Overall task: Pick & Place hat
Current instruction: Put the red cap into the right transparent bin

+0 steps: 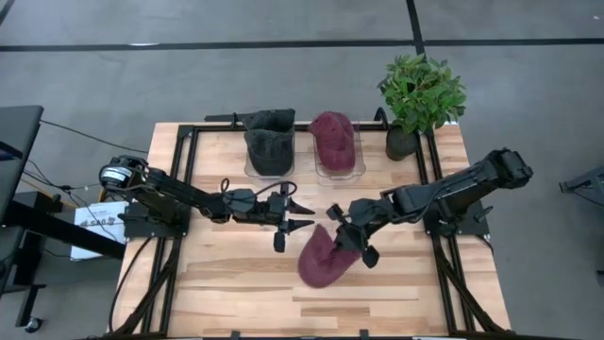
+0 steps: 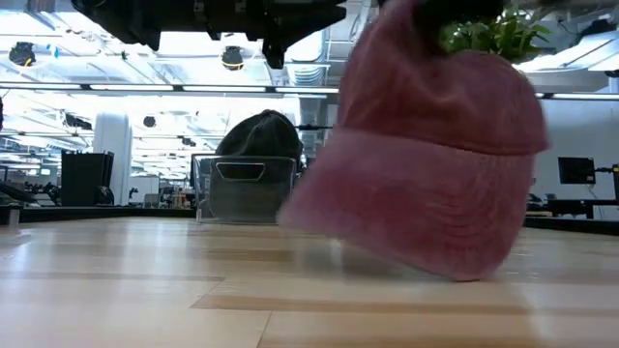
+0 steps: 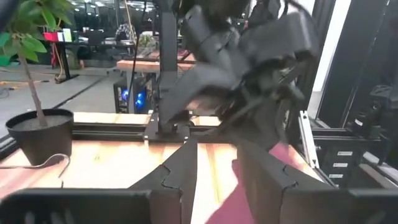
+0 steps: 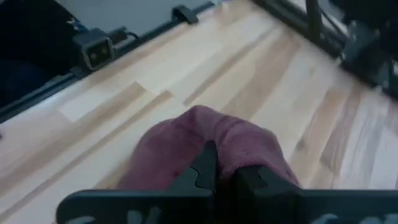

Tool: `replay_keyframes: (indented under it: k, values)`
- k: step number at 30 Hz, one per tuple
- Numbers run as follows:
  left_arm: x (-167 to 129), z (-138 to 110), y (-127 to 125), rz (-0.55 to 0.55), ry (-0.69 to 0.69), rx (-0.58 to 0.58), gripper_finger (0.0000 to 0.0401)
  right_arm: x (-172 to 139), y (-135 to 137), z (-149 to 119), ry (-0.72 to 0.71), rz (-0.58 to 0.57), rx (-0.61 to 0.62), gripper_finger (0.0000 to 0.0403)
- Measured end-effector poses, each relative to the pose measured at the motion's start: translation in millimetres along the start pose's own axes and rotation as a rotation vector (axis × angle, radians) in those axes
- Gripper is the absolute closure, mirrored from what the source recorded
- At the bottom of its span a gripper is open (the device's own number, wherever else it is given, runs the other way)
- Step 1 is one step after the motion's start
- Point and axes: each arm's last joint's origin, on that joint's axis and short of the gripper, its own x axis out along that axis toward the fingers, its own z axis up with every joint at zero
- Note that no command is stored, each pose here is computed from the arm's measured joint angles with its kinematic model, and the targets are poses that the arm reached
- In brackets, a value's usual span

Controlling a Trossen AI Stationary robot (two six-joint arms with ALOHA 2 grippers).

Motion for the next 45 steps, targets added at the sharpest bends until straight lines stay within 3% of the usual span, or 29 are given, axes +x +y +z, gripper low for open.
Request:
replay_keyframes:
  k: [8,18,25,31,45]
  values:
    - [-1,-6,-1,-0.002,0.053,-0.024,0.0290,-28,10,34,-0.083,-0.015,-0.110,0.0399]
    - [-5,-30,-3,-0.018,0.144,-0.158,0.0290,-77,18,61,-0.124,-0.251,-0.185,0.0399]
    - [3,-46,-17,-0.099,0.132,-0.193,0.0290,-94,12,59,-0.092,-0.373,-0.190,0.0399]
    - [5,-59,-28,-0.168,0.170,-0.217,0.0290,-103,10,52,-0.052,-0.371,-0.138,0.0399]
    - [2,-57,-42,-0.212,0.144,-0.223,0.0290,-106,13,49,-0.029,-0.349,-0.092,0.0399]
